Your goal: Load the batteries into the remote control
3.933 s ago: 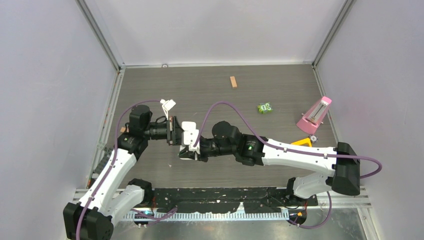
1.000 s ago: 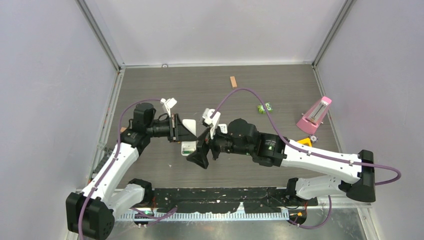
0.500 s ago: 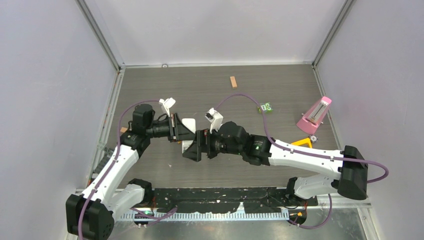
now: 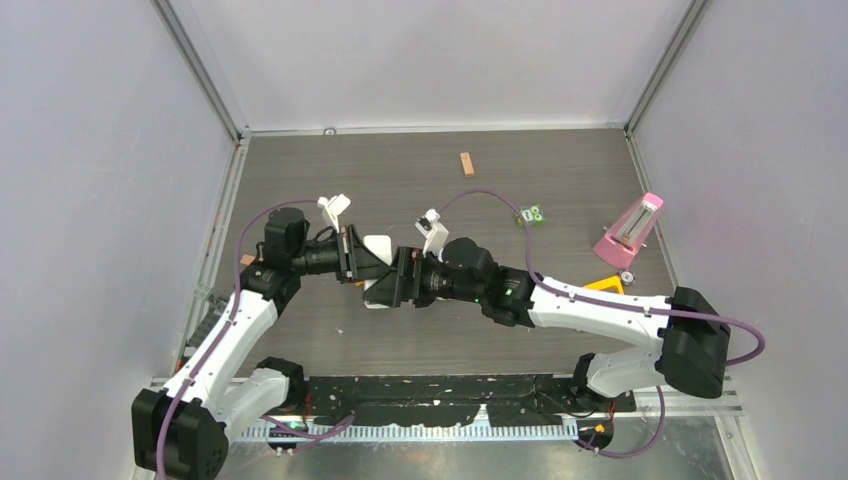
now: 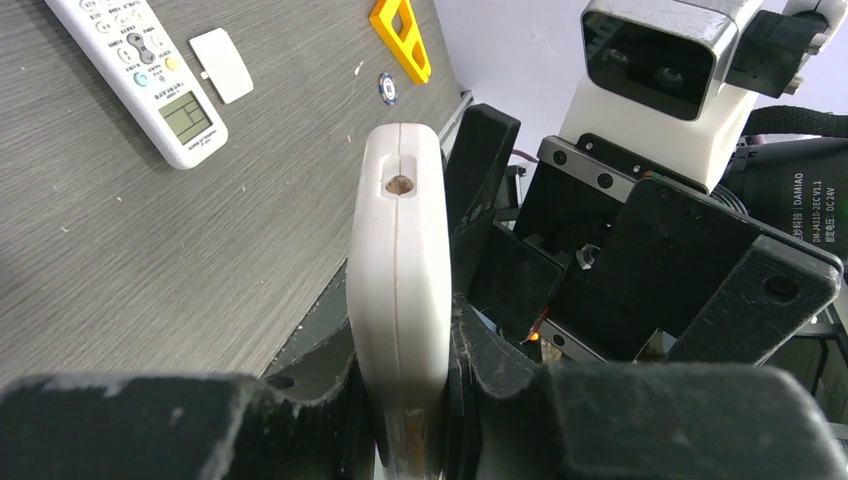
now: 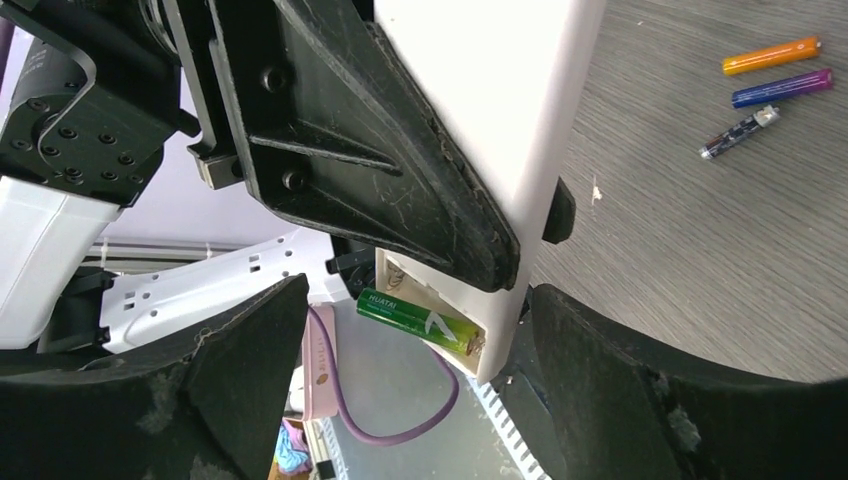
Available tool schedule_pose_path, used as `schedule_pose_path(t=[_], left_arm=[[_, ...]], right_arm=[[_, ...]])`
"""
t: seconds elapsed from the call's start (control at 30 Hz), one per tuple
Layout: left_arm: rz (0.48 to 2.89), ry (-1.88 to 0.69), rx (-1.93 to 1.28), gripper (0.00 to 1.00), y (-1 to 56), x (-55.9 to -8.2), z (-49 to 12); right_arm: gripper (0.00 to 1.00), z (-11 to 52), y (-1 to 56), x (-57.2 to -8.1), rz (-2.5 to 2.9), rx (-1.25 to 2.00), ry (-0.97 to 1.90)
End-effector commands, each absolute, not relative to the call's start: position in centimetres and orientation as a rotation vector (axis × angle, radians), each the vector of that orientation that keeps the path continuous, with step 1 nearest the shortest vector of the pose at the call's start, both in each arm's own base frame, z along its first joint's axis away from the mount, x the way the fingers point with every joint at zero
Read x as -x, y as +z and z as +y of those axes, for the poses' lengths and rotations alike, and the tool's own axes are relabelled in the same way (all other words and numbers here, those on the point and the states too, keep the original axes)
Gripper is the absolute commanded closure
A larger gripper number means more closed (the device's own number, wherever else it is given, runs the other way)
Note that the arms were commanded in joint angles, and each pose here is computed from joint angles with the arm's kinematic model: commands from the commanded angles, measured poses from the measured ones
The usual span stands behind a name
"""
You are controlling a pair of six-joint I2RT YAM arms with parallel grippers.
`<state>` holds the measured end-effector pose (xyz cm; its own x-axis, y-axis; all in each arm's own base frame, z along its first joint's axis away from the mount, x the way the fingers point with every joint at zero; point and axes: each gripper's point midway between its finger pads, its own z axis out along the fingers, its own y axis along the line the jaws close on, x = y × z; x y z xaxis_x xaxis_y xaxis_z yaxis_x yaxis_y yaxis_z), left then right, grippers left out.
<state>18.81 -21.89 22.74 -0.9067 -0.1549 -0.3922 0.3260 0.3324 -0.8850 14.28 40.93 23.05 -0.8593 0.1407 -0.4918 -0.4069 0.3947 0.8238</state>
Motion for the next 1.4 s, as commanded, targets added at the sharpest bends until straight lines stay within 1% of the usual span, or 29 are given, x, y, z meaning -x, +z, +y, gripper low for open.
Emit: schedule_pose_path(t=[0.0,0.13,0.3,0.37,0.77,0.9,1.0,1.13,1.3,1.37], left_arm=[[2.137,-1.622,-0.206,1.0,23.78,-18.86,-22.19],[2.138,-1.621,-0.204,1.0,23.8,-18.88,-22.18],[2.134,-1.619,-0.198,1.0,24.03,-18.97,-22.18],[2.133,-1.618,-0.195,1.0,24.16,-19.01,-22.19],[2.149,-1.615,-0.172,1.0,24.05,-19.25,-22.19],[2.15,-1.615,-0.17,1.0,24.02,-19.23,-22.18],[2.153,-1.617,-0.167,1.0,23.98,-19.21,-22.18],[2.154,-1.614,-0.166,1.0,23.9,-19.19,-22.16],[2.156,-1.616,-0.165,1.0,23.88,-19.17,-22.17],[2.154,-1.615,-0.166,1.0,23.91,-19.17,-22.16]], right_arm=[[0.14,41.66,25.13,-14.13,2.089,0.243,1.564],[0.17,41.64,25.0,-13.98,2.084,0.259,1.567],[0.31,41.58,24.73,-13.88,2.086,0.271,1.568],[0.33,41.63,24.83,-13.78,2.087,0.279,1.57],[0.31,41.73,24.9,-13.84,2.087,0.317,1.545],[0.36,41.76,24.7,-13.91,2.096,0.319,1.534],[0.44,41.8,24.51,-13.94,2.102,0.318,1.53],[0.51,41.79,24.35,-13.98,2.106,0.314,1.527],[0.53,41.66,24.39,-14.01,2.098,0.309,1.533],[0.52,41.66,24.53,-13.99,2.093,0.309,1.536]])
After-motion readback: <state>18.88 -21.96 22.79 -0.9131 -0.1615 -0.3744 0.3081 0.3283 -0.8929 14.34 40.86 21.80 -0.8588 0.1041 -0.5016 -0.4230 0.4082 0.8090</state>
